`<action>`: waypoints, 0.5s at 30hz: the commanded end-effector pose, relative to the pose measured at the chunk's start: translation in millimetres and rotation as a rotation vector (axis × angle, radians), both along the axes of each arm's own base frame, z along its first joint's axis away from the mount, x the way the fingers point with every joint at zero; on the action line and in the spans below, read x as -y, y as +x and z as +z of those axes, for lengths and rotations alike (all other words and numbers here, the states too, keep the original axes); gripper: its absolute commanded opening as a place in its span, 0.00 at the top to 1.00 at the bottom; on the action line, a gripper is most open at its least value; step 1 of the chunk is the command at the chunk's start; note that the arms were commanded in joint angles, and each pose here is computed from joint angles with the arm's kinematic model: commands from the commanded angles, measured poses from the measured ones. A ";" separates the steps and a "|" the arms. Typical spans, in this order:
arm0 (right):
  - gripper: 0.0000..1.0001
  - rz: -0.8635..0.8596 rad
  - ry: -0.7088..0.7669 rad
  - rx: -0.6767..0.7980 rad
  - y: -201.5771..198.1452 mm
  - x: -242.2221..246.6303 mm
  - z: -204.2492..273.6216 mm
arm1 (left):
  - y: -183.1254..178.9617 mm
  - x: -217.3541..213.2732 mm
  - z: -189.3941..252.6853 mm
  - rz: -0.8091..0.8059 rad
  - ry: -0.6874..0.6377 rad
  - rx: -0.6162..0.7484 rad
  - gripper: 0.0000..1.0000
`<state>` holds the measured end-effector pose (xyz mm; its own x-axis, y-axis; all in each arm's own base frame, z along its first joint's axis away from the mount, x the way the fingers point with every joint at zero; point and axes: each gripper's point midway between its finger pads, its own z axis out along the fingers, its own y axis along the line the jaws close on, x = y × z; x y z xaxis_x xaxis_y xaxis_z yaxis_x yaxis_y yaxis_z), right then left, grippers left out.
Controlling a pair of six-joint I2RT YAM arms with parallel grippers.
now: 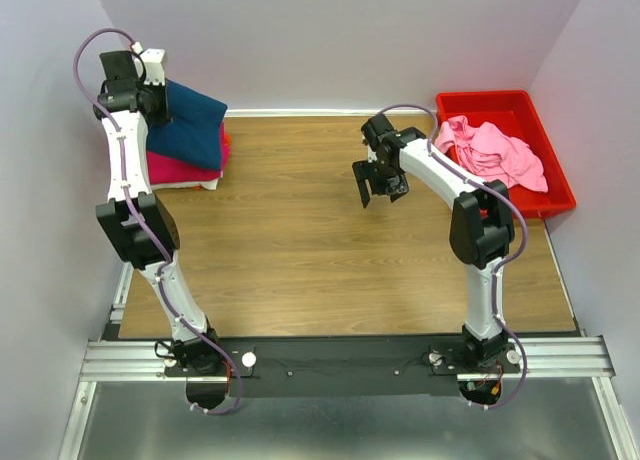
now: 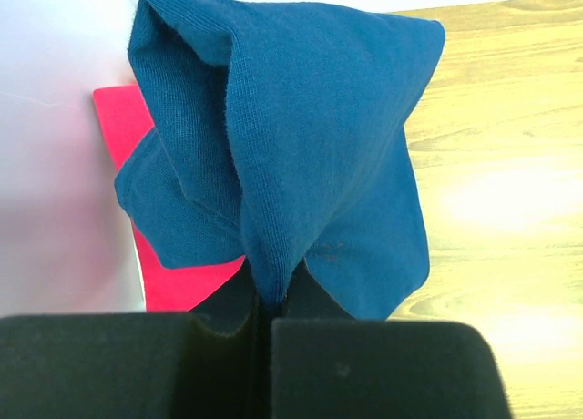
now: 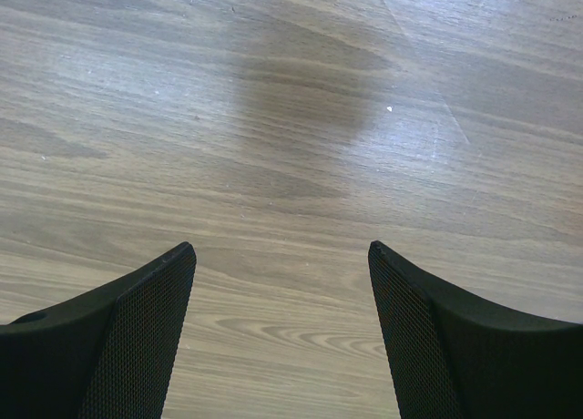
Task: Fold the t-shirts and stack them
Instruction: Neatly place the folded tshirt to the corner
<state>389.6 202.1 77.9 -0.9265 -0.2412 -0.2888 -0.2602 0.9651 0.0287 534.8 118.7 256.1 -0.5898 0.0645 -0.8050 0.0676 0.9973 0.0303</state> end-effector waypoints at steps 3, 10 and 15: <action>0.17 0.007 -0.022 -0.013 2.1 0.6 -4.4 | -3.6 -5.6 34.9 0.004 0.020 0.090 1.00; 0.17 0.009 -0.022 -0.015 2.3 0.3 -5.3 | -0.9 -15.6 15.8 0.034 0.013 0.052 1.00; 0.17 0.007 -0.024 -0.017 1.7 0.9 -5.8 | 5.9 -29.5 -13.0 0.104 0.010 -0.007 0.91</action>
